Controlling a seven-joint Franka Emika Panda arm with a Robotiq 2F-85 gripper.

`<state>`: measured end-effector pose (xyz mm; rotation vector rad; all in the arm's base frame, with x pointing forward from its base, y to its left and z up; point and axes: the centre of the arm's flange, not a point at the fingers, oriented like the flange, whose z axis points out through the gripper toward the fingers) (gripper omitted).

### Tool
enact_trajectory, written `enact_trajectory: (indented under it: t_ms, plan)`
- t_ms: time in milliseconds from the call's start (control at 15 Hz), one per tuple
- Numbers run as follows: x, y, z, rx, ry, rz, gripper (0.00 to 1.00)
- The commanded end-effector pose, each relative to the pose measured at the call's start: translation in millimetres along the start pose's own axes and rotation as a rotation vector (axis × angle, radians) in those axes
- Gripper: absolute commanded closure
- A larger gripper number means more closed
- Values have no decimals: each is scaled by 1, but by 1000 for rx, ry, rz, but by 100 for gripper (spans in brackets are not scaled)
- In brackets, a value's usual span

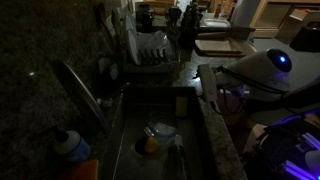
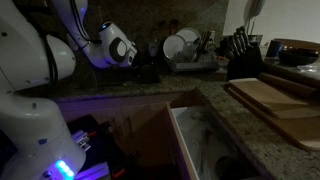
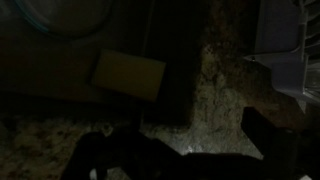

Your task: Take the kitchen sponge out of the drawer and put it on the side of the sink

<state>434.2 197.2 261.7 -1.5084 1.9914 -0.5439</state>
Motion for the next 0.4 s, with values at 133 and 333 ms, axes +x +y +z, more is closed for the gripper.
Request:
enact_trajectory:
  t_ms: [133, 333]
  plan:
    - [39, 0, 6, 5, -153, -18, 0]
    - [-5, -35, -22, 3, -103, -6, 0]
